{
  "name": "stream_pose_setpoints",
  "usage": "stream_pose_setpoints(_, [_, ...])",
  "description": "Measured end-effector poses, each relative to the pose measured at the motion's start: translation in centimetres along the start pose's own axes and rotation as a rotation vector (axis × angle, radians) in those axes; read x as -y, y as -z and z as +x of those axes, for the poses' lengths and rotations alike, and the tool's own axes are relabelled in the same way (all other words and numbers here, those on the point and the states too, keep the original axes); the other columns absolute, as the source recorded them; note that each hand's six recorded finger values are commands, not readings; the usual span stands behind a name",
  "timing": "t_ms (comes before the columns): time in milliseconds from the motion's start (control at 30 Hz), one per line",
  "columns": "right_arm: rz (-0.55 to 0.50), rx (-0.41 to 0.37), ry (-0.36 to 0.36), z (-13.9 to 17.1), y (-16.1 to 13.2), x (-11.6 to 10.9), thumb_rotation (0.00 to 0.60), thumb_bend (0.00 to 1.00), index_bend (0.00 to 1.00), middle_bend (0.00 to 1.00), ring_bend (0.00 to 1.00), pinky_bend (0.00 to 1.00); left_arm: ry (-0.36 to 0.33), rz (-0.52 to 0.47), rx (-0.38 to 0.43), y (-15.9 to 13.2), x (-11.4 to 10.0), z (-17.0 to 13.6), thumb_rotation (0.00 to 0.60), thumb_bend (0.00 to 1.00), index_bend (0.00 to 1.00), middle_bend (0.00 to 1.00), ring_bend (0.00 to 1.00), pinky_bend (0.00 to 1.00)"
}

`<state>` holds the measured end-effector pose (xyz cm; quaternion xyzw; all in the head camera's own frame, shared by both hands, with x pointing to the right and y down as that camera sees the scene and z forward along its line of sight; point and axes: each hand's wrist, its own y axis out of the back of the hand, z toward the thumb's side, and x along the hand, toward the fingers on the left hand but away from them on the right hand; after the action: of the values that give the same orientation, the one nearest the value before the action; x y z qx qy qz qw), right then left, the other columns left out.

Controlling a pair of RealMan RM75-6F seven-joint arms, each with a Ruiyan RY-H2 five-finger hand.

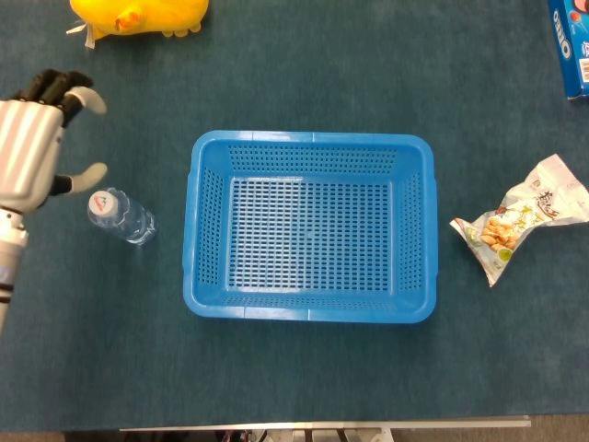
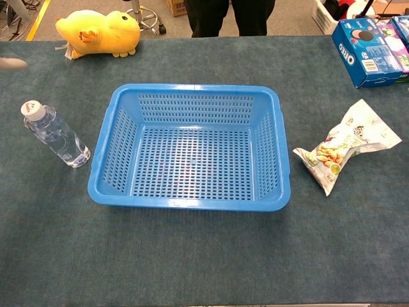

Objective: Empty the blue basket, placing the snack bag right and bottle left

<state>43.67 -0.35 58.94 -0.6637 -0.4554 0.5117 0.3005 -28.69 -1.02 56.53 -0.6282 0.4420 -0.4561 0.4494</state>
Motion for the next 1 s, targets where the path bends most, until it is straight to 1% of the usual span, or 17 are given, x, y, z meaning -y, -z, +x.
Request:
stream_pose_setpoints(67, [-0.002,-0.015,0.023,0.3,-0.2,-0.5,0.600,0.00,0.29,0.36,0.36,0.61,-0.054,-0.004,0.006,-0.1,-0.6,-0.7,0.600,0.13,0.44,0.35,0.27,0.50])
stream_pose_setpoints(133, [0.004,-0.033,0.049,0.7,-0.3,-0.9,0.600,0.00,0.32,0.36,0.36,0.60,-0.072,-0.004,0.007,-0.1,-0.7,-1.4,0.600,0.13,0.45,0.35,0.27,0.50])
stream_pose_setpoints(200, [0.018,-0.048,0.079,1.0,-0.4,-1.3,0.600,0.00,0.34,0.37,0.36,0.60,-0.067,0.002,0.006,0.1,-0.2,-2.3,0.600,0.13,0.45,0.36,0.27,0.51])
stream_pose_setpoints(300, [0.058,-0.069,0.144,1.8,-0.5,-2.1,0.600,0.00,0.36,0.39,0.36,0.59,-0.055,0.010,-0.001,0.5,0.9,-3.6,0.600,0.13,0.45,0.37,0.27,0.51])
stream_pose_setpoints(333, [0.091,-0.076,0.179,2.3,-0.5,-2.4,0.600,0.00,0.37,0.40,0.36,0.59,-0.052,0.012,-0.004,0.7,1.3,-4.1,0.600,0.13,0.45,0.37,0.27,0.51])
stream_pose_setpoints(433, [0.164,-0.077,0.238,3.4,-0.2,-2.6,0.600,0.00,0.38,0.40,0.36,0.59,-0.046,0.021,-0.025,1.6,2.5,-5.3,0.600,0.13,0.46,0.37,0.27,0.52])
stream_pose_setpoints(533, [0.242,-0.052,0.290,5.1,0.5,-2.6,0.600,0.00,0.38,0.40,0.36,0.59,-0.043,0.023,-0.061,2.9,3.9,-6.7,0.600,0.13,0.46,0.38,0.27,0.52])
stream_pose_setpoints(633, [0.286,-0.015,0.323,6.8,1.4,-2.5,0.600,0.00,0.38,0.40,0.36,0.59,-0.042,0.003,-0.099,4.3,5.0,-8.0,0.600,0.13,0.46,0.38,0.27,0.52])
stream_pose_setpoints(833, [0.307,0.057,0.364,8.9,2.4,-2.2,0.600,0.00,0.38,0.40,0.36,0.59,-0.034,-0.050,-0.168,6.6,6.5,-9.9,0.600,0.13,0.47,0.38,0.27,0.52])
stream_pose_setpoints(1000, [0.299,0.078,0.359,8.9,2.6,-2.1,0.600,0.00,0.38,0.40,0.36,0.59,-0.022,-0.061,-0.186,7.4,7.2,-10.1,0.600,0.13,0.47,0.38,0.27,0.52])
